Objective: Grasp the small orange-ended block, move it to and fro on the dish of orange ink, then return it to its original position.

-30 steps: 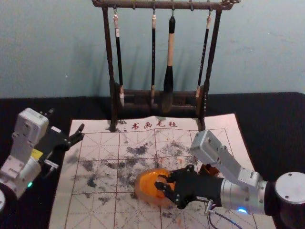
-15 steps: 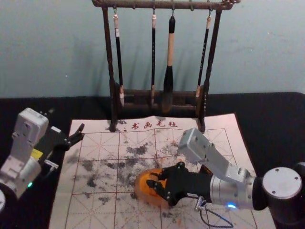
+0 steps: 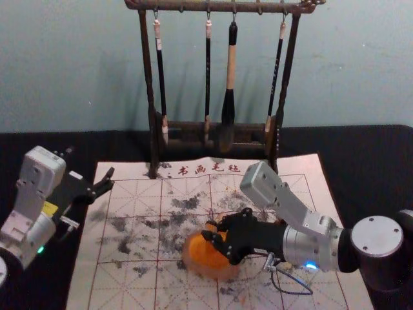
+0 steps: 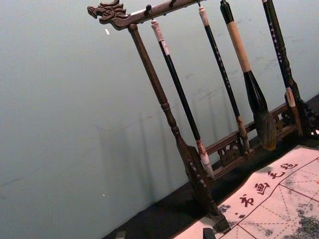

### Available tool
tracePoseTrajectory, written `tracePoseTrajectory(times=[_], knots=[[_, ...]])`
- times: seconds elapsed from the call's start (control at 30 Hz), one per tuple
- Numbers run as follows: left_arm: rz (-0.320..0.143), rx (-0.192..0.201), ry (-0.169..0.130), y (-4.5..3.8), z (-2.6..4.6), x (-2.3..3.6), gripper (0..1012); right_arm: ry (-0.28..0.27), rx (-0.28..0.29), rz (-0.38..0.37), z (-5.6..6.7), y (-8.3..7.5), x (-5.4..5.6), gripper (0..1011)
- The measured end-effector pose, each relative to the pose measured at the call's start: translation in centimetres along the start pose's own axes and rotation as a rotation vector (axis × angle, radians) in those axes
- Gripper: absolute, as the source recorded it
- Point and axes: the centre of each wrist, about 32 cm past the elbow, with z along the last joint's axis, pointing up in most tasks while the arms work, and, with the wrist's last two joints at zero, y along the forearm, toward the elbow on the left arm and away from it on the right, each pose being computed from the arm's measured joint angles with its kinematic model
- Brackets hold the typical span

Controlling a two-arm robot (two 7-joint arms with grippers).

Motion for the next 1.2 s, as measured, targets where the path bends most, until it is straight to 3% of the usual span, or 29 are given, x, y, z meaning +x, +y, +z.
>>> tracePoseTrajectory(times=[0.53,0.9,1.2], knots=[[0.0,0.0,0.0,0.0,0.0,0.0,1001,0.024,-0.006,-0.035,-0.6,-1.3,0.6,100],[0.0,0.0,0.0,0.0,0.0,0.0,1001,0.064,0.016,0.001,-1.1,-2.7,-0.2,99],[0.0,0.0,0.0,0.0,0.0,0.0,1001,0.074,0.024,0.037,-1.0,-2.5,-0.9,99]])
